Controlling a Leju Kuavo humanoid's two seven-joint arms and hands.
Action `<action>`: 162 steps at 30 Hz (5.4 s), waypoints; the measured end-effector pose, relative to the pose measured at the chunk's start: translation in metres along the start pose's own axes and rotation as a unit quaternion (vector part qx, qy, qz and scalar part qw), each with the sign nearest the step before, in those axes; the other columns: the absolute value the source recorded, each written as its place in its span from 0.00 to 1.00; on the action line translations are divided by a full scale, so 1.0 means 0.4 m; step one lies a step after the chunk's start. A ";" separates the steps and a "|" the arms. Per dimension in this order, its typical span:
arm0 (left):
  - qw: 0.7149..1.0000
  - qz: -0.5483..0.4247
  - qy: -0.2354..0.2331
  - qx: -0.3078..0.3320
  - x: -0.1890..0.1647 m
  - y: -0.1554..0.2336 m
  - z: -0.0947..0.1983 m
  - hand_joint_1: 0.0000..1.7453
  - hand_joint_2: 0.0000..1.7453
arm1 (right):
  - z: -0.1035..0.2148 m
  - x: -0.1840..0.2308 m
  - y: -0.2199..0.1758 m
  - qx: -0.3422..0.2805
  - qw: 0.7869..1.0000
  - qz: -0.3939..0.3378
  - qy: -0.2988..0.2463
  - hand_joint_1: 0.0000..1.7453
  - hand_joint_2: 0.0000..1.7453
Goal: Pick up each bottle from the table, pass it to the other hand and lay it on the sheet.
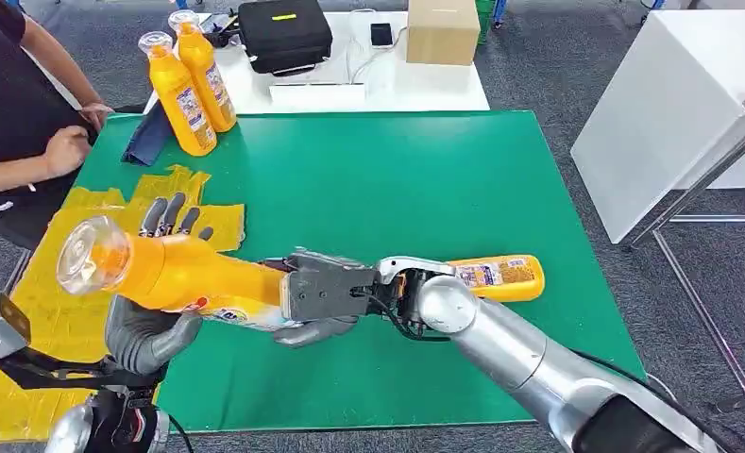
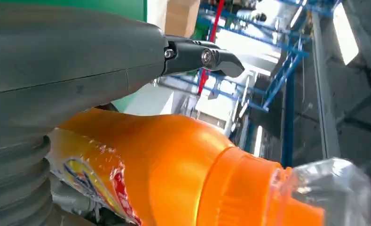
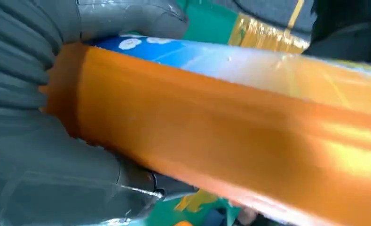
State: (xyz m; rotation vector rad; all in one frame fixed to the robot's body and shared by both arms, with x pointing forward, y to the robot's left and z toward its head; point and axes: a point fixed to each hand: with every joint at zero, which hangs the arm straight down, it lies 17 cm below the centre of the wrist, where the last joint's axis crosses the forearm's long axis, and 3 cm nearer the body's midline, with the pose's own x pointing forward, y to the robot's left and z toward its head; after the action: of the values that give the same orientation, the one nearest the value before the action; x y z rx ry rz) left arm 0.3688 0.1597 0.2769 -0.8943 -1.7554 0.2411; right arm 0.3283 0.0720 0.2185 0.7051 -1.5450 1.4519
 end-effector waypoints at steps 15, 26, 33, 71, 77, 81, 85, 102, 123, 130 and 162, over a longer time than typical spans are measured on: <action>0.991 -0.037 0.026 -0.123 -0.050 -0.109 0.028 1.00 1.00 | -0.006 -0.008 0.075 0.046 0.999 0.003 0.001 1.00 1.00; 0.988 -0.054 0.022 -0.146 -0.051 -0.128 0.032 1.00 1.00 | 0.000 -0.024 0.080 0.048 0.999 0.013 0.005 1.00 1.00; 0.987 -0.077 0.019 -0.141 -0.058 -0.121 0.030 1.00 1.00 | -0.003 -0.035 0.065 0.031 0.999 0.034 0.011 0.00 0.00; 0.494 -0.864 0.072 0.060 -0.119 0.567 0.159 1.00 1.00 | 0.524 -0.221 -0.227 -0.208 0.943 0.192 0.177 0.00 0.00; 0.472 -0.872 0.114 0.057 -0.152 0.646 0.204 0.00 1.00 | 0.597 -0.241 -0.213 -0.207 0.935 0.205 0.204 0.00 1.00; 0.453 -0.878 0.145 0.052 -0.166 0.686 0.209 0.00 0.00 | 0.638 -0.264 -0.194 -0.203 0.929 0.213 0.226 0.00 1.00; 0.439 -0.879 0.175 0.057 -0.165 0.721 0.198 0.00 0.00 | 0.677 -0.310 -0.181 -0.198 0.914 0.231 0.270 0.00 1.00; 0.531 -0.837 0.101 0.079 -0.123 0.588 0.169 0.00 0.00 | 0.751 -0.471 -0.186 -0.207 0.841 0.299 0.401 0.00 1.00; 0.695 -0.702 -0.049 0.148 0.066 0.353 0.090 0.00 0.00 | 0.721 -0.571 -0.162 -0.199 0.835 0.264 0.439 0.00 1.00; 0.689 -0.693 -0.124 0.173 0.174 0.307 0.090 0.00 0.00 | 0.730 -0.613 -0.212 -0.195 0.798 0.300 0.486 0.00 1.00; 0.691 -0.677 -0.151 0.203 0.254 0.329 0.110 0.00 0.00 | 0.827 -0.795 -0.151 -0.080 0.745 0.285 0.598 1.00 1.00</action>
State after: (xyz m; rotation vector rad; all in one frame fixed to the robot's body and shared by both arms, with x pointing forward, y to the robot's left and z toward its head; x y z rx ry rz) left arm 0.3769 0.3308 0.2605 0.9220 -2.0864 -0.2336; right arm 0.4547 -0.3107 -0.0092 -0.8264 -0.7770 1.6056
